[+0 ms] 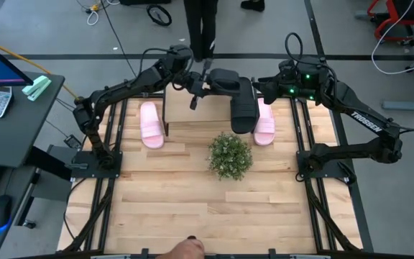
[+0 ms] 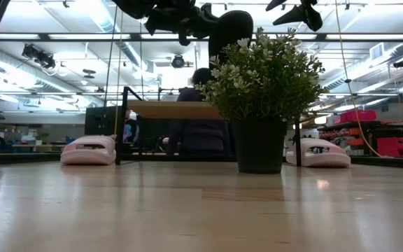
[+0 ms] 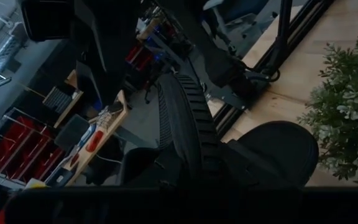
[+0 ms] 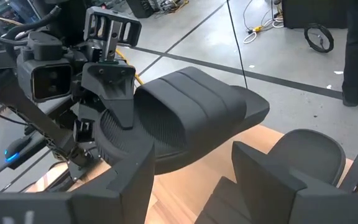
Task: Pick and place slides into the shelf
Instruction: Put the black slipper on the shelf
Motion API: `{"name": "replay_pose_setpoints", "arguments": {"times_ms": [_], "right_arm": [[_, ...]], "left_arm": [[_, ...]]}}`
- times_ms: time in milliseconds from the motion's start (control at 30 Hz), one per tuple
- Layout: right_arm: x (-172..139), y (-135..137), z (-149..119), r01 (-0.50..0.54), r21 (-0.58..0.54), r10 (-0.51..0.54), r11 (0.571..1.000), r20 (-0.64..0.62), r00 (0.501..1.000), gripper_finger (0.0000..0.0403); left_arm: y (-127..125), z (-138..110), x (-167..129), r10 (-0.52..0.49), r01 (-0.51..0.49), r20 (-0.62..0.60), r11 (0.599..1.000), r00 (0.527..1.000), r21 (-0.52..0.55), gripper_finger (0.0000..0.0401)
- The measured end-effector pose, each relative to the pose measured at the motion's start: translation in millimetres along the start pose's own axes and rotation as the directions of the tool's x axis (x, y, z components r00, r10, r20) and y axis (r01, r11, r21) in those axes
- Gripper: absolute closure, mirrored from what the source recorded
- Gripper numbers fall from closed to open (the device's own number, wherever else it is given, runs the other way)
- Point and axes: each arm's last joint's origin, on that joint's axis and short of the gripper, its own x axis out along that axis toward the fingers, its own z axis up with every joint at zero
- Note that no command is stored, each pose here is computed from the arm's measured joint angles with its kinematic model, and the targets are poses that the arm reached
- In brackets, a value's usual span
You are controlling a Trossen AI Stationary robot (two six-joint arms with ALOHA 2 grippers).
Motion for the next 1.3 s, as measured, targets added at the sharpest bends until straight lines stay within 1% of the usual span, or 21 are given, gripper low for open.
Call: {"name": "replay_pose_setpoints", "arguments": {"times_ms": [133, 200, 333, 633, 733, 967, 1300], "right_arm": [[0, 0, 0, 0.002, 0.000, -0.002, 1.000, -0.004, 1.000, 0.0184], [0, -1, -1, 0.007, 0.000, -0.007, 1.000, -0.015, 1.000, 0.0184], [0, -1, -2, 0.012, 0.001, -0.012, 1.000, -0.023, 1.000, 0.0184], [0, -2, -3, 0.017, 0.001, -0.017, 1.000, -0.033, 0.999, 0.0184], [0, -2, -3, 0.017, -0.002, -0.017, 1.000, -0.033, 0.999, 0.0184], [0, -2, -3, 0.016, -0.015, -0.017, 1.000, -0.033, 0.999, 0.0184], [0, -2, -3, 0.016, -0.018, -0.017, 1.000, -0.034, 0.999, 0.0184]], "left_arm": [[-1, -5, 2, -0.006, 0.006, -0.006, 1.000, 1.000, -0.018, 0.0342], [-3, -10, 4, -0.018, 0.017, -0.016, 0.999, 1.000, -0.044, 0.0342], [-6, -17, 9, -0.025, 0.024, -0.025, 0.999, 0.999, -0.041, 0.0342], [-8, -19, 13, -0.035, 0.033, -0.025, 0.998, 0.999, -0.048, 0.0342], [-8, -20, 12, -0.038, 0.036, -0.030, 0.997, 0.999, -0.068, 0.0342], [-14, -22, 12, -0.080, 0.076, -0.045, 0.993, 0.996, -0.092, 0.0341], [-22, -24, 11, -0.158, 0.148, -0.048, 0.975, 0.986, -0.168, 0.0336]]}}
